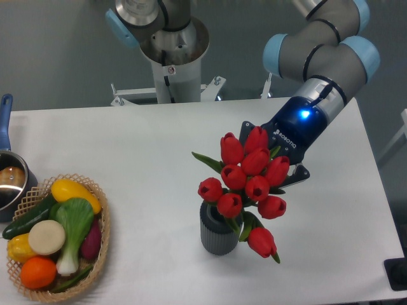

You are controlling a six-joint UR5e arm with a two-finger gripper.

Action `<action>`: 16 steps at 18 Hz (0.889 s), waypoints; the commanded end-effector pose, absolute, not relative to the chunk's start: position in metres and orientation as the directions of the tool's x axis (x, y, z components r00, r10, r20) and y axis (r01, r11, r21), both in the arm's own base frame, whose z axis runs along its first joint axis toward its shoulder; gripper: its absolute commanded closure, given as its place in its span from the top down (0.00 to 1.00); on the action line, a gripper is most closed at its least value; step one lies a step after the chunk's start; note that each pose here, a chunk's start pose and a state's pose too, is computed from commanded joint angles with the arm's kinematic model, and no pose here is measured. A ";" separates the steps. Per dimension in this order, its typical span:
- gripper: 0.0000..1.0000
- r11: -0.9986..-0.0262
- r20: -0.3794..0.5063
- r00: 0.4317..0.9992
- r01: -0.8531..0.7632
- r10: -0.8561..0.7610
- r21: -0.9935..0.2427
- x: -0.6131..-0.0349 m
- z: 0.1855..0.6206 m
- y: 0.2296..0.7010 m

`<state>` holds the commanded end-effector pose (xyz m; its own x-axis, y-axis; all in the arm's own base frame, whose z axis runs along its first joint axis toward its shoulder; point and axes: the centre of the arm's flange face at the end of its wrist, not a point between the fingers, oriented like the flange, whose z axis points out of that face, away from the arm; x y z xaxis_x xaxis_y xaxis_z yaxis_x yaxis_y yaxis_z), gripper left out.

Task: Insert the flowers into the vase
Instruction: 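Carry the tulips over the dark grey vase and lower stems inside, then open the gripper to release the tulips into the vase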

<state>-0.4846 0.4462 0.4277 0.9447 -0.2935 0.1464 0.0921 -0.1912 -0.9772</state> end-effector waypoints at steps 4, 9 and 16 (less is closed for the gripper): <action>0.00 -0.202 0.162 0.936 0.101 -0.313 -0.974 -0.469 0.396 0.449; 0.03 -0.209 0.177 0.933 0.114 -0.313 -0.971 -0.464 0.376 0.445; 0.11 -0.218 0.188 0.938 0.126 -0.290 -0.968 -0.469 0.358 0.431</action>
<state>-0.4693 0.4310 0.3582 0.9383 -0.2903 0.1876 0.1260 -0.2183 -0.9677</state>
